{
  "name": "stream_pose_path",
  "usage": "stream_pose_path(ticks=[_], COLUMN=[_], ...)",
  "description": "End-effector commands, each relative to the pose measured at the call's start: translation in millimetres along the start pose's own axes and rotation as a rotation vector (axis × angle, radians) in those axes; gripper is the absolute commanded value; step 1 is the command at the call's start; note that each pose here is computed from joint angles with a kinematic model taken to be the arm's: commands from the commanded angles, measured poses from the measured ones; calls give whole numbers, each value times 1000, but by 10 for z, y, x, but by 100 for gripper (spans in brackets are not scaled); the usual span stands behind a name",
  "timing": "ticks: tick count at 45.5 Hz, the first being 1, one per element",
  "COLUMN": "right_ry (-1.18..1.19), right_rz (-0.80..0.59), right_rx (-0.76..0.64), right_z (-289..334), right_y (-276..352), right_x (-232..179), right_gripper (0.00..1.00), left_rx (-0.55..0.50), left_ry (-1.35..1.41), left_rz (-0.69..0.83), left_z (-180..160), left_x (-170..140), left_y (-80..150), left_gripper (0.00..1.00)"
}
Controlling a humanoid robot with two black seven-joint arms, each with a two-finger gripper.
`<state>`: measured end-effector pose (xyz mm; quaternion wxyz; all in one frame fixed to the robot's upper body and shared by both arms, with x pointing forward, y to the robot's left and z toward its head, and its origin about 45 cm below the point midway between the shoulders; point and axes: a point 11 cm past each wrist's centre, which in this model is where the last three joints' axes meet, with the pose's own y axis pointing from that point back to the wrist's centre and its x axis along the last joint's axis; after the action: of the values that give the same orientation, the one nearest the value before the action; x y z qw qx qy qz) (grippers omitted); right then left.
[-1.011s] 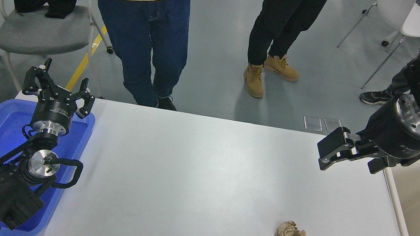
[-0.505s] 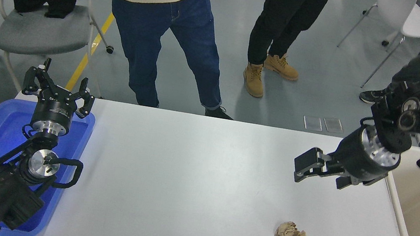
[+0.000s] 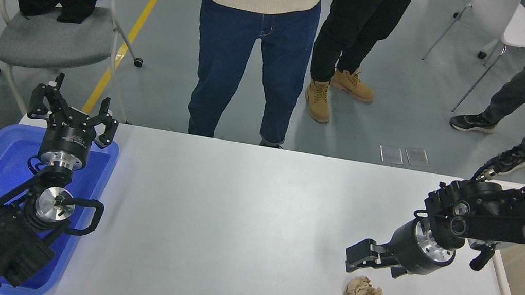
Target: Pick up paper ball place in dustbin
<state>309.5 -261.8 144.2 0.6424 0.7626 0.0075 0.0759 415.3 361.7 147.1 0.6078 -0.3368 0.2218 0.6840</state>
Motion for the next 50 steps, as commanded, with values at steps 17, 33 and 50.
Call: stream_pose_path(ticks=[17, 33, 50], right_ry=[36, 23, 12], right_rz=[14, 25, 10], right_rx=[-27, -42, -25], right_z=[121, 164, 221], right_y=[-597, -779, -856], right_x=[-130, -171, -252], right_gripper=[100, 100, 44], left_rx=[0, 0, 0], left_ry=[0, 0, -1], left_rz=[0, 0, 1], left_z=[0, 0, 1], left_x=[-1, -1, 4], left_y=[0, 0, 1], left_gripper=[99, 99, 99])
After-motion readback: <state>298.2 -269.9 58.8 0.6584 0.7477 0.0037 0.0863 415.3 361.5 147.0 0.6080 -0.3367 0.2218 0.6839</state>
